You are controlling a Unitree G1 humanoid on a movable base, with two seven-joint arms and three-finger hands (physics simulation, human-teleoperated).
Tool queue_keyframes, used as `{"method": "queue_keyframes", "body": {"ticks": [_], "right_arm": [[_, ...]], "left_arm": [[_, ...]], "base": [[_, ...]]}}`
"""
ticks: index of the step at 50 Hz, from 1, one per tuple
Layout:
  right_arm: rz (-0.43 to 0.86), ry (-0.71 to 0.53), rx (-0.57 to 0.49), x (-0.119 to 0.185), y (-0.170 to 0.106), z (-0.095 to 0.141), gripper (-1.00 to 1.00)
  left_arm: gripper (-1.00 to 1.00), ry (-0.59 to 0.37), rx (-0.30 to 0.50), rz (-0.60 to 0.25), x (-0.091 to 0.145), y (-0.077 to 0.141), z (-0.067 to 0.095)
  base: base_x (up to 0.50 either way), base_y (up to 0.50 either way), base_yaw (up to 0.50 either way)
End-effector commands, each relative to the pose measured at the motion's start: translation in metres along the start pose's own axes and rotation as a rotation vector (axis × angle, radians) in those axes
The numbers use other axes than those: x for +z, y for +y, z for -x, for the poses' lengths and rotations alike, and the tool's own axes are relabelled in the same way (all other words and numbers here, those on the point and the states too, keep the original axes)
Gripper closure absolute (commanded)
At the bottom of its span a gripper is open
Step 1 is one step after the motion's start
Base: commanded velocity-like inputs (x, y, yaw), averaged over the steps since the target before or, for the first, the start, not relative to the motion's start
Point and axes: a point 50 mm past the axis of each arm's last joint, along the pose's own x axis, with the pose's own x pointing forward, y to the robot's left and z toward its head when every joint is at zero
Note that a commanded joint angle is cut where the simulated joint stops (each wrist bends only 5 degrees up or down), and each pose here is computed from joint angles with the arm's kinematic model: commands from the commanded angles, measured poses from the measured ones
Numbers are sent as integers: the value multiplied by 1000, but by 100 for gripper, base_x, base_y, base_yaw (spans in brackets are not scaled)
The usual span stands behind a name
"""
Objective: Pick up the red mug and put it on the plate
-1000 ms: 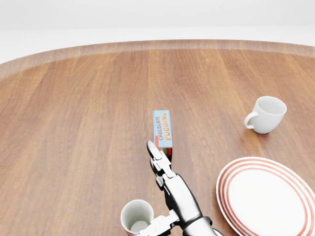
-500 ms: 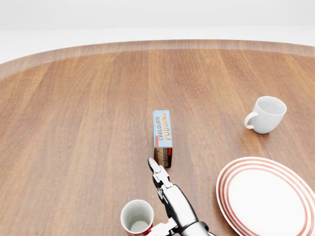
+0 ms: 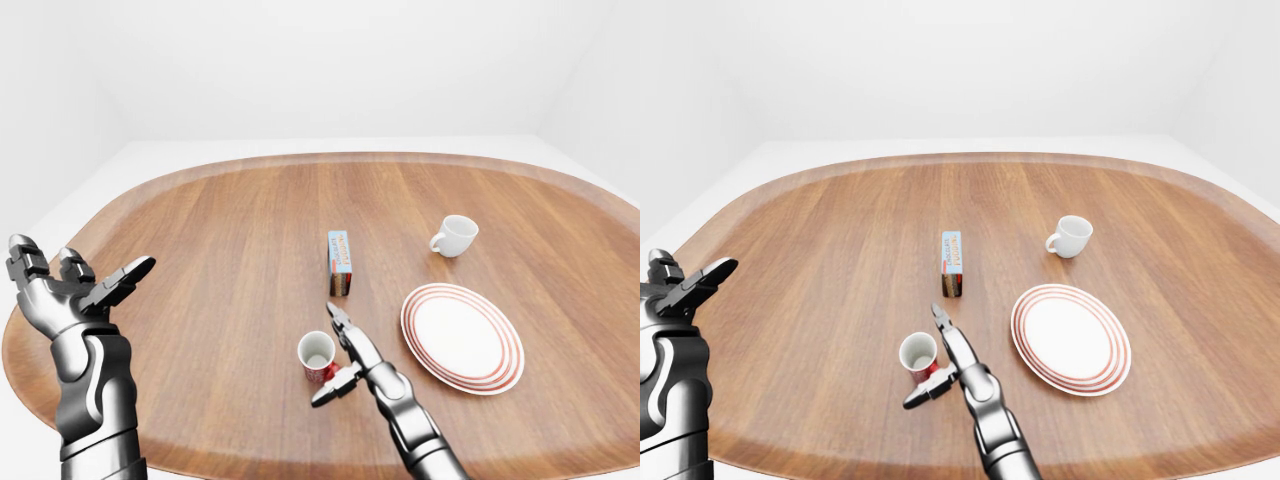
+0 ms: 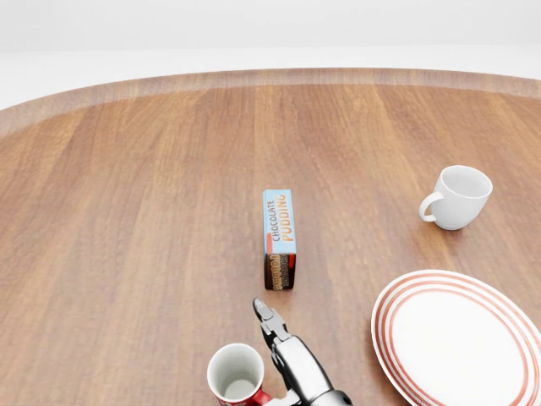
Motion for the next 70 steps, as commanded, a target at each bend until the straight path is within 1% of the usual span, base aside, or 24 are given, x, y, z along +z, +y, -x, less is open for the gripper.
{"method": "queue_keyframes", "body": {"ticks": [1, 20, 25, 41, 42, 44, 45, 65, 67, 70], "right_arm": [[6, 70, 10, -11, 2, -4, -100], [2, 105, 32, -18, 5, -5, -100], [-9, 132, 42, -25, 6, -9, -100], [-19, 148, 47, -31, 4, -14, -100], [-23, 148, 43, -31, 4, -13, -71], [-22, 144, 35, -30, 3, -13, 82], [-22, 143, 34, -30, 3, -13, 100], [-9, 140, 25, -29, 3, -12, 100], [-11, 130, 24, -27, 3, -11, 100], [-29, 63, -6, -12, -3, -6, 100]], "left_arm": [[-100, 0, 0, 1, 0, 0, 0], [-100, 0, 1, 1, 1, 0, 0], [-100, 0, 2, 2, 2, 1, 1], [-100, -1, 2, 2, 2, 0, 0], [-100, -1, 2, 3, 2, 0, 0], [-100, -1, 2, 3, 2, 0, 0], [-100, -1, 2, 3, 3, 0, 0], [-100, -1, 2, 3, 2, 0, 0], [-100, -1, 2, 4, 2, 0, 0], [-100, -1, 2, 4, 1, 0, 0]], "base": [[0, 0, 0], [0, 0, 0], [0, 0, 0], [0, 0, 0], [0, 0, 0], [0, 0, 0], [0, 0, 0], [0, 0, 0], [0, 0, 0], [0, 0, 0]]}}
